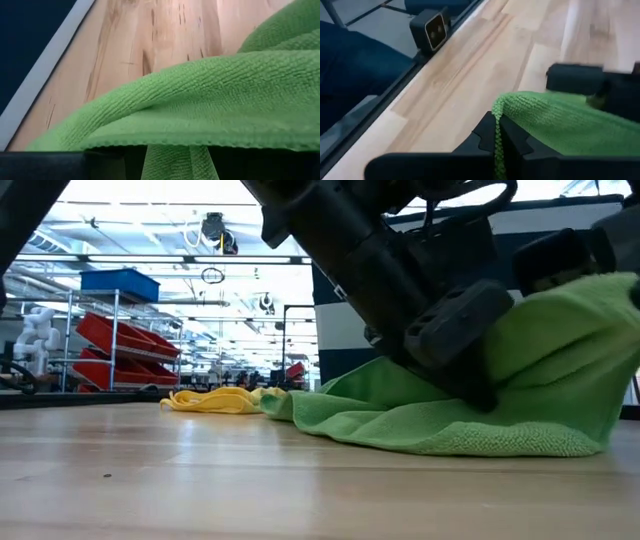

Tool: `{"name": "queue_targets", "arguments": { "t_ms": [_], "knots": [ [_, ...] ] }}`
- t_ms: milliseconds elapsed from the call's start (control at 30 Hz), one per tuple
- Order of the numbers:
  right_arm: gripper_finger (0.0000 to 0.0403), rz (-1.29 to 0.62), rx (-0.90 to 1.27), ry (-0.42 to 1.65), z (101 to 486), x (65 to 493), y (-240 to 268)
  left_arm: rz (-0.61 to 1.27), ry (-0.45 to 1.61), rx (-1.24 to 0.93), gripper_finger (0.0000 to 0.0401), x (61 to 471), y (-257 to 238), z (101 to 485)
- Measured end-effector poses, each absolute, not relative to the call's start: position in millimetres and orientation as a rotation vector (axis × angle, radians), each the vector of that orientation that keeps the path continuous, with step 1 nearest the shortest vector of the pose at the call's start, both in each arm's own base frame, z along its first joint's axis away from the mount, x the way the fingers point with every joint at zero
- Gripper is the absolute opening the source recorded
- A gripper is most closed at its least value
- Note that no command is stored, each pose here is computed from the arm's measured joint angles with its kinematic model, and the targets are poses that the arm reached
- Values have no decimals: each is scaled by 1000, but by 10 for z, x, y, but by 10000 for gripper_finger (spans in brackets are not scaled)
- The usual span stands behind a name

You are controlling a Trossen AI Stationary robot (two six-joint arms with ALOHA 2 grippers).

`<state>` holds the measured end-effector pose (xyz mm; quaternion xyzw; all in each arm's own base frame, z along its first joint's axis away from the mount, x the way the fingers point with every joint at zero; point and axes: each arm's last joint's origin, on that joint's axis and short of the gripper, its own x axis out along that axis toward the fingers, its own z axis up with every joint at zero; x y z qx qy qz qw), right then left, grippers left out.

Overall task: Fold towel
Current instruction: Fold the green towel

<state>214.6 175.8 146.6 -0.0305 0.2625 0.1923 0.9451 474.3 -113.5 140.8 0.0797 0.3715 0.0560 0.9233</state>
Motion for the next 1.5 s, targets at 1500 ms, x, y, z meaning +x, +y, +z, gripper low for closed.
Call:
{"name": "queue_targets", "arguments": {
  "t_ms": [1500],
  "knots": [
    [1, 167, -180, 442, 1517, 2261, 1601, 539, 717, 502, 192, 4719, -885, 1619]
  ]
}}
